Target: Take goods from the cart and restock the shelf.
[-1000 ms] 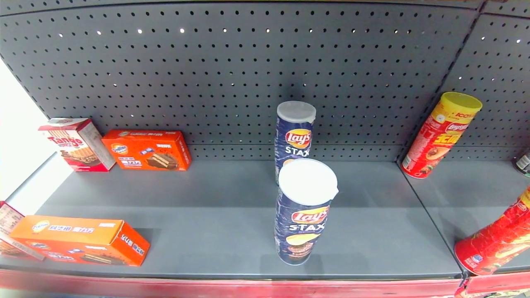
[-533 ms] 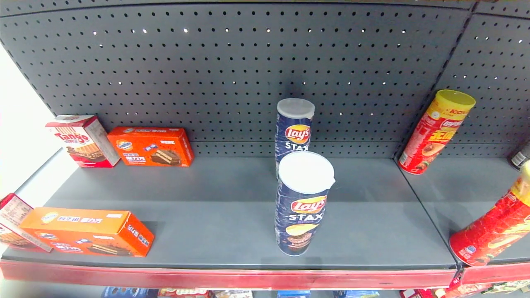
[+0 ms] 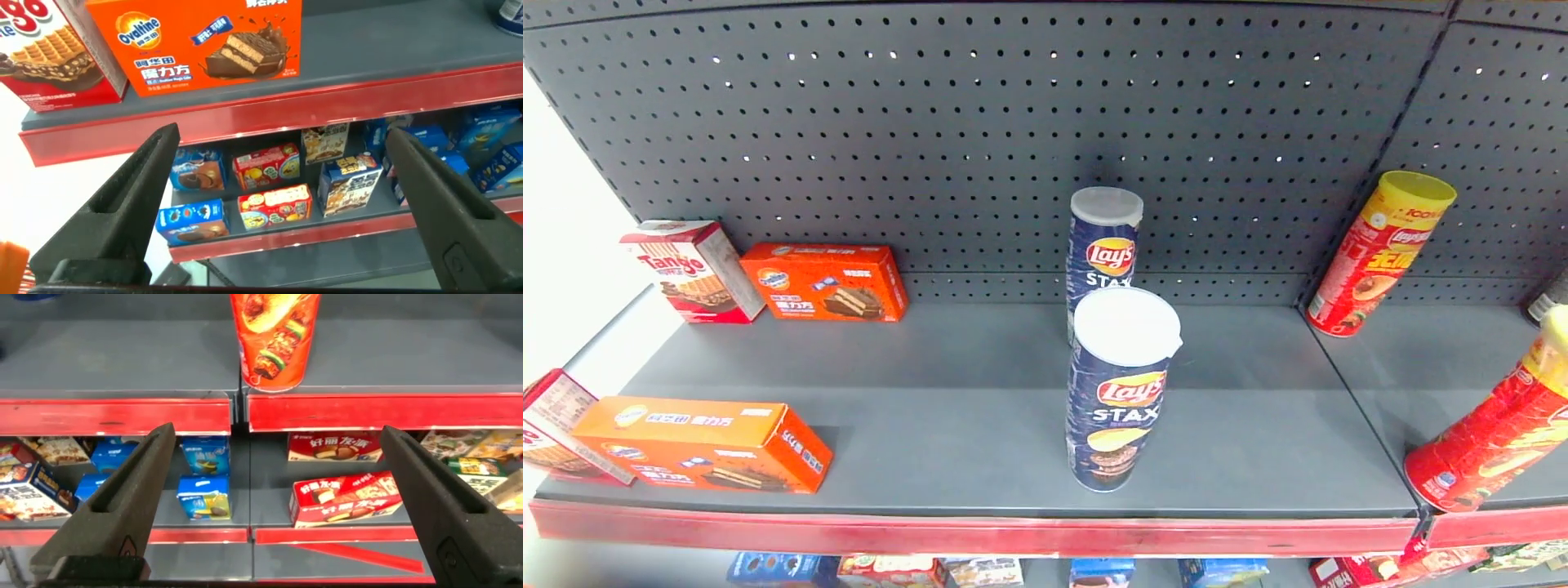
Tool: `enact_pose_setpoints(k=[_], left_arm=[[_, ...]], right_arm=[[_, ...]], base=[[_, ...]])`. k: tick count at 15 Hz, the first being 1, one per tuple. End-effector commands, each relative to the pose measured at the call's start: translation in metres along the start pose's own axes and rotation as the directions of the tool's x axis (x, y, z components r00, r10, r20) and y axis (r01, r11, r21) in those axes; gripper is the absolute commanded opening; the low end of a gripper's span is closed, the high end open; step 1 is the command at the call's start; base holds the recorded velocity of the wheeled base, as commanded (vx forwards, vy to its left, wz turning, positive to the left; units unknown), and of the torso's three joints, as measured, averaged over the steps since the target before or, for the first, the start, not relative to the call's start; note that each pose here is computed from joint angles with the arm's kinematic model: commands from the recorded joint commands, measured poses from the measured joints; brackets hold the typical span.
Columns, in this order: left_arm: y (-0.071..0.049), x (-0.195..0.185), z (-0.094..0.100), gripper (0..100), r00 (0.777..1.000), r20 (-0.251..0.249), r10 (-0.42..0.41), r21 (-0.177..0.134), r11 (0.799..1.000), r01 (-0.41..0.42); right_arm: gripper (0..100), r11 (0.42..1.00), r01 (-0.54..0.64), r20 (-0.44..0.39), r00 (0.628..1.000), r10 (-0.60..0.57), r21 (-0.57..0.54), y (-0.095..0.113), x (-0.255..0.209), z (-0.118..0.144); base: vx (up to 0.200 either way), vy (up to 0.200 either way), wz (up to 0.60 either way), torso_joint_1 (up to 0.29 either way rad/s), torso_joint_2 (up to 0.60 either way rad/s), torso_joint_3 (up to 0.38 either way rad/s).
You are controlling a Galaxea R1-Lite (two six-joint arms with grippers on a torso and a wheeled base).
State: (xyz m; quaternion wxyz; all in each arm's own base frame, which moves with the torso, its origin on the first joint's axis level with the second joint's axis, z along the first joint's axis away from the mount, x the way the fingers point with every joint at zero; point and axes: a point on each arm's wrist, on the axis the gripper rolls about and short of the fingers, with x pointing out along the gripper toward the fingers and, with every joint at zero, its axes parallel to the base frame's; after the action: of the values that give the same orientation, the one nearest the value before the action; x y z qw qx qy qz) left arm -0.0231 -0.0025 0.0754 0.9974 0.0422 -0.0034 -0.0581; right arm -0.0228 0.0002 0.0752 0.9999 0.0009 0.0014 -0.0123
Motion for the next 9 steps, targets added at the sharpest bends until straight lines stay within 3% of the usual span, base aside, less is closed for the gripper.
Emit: enact_pose_setpoints(k=[1,9], left_arm=[[0.0,0.0001,0.0,100,1.0,-0.002,0.0,0.0,1.0,0.0],[0.0,0.0002,0.0,100,1.0,-0.002,0.003,-0.002,1.0,-0.003]], right_arm=[[100,1.0,0.0,0.001,1.0,0.0,0.0,0.0,0.0,0.0001],[100,1.0,0.0,0.0,1.0,0.0,0.0,0.0,0.0,0.0]], base=[[0.0,0.0,0.0,0.0,0.0,0.0],[0.0,0.0,0.0,0.0,0.0,0.0]])
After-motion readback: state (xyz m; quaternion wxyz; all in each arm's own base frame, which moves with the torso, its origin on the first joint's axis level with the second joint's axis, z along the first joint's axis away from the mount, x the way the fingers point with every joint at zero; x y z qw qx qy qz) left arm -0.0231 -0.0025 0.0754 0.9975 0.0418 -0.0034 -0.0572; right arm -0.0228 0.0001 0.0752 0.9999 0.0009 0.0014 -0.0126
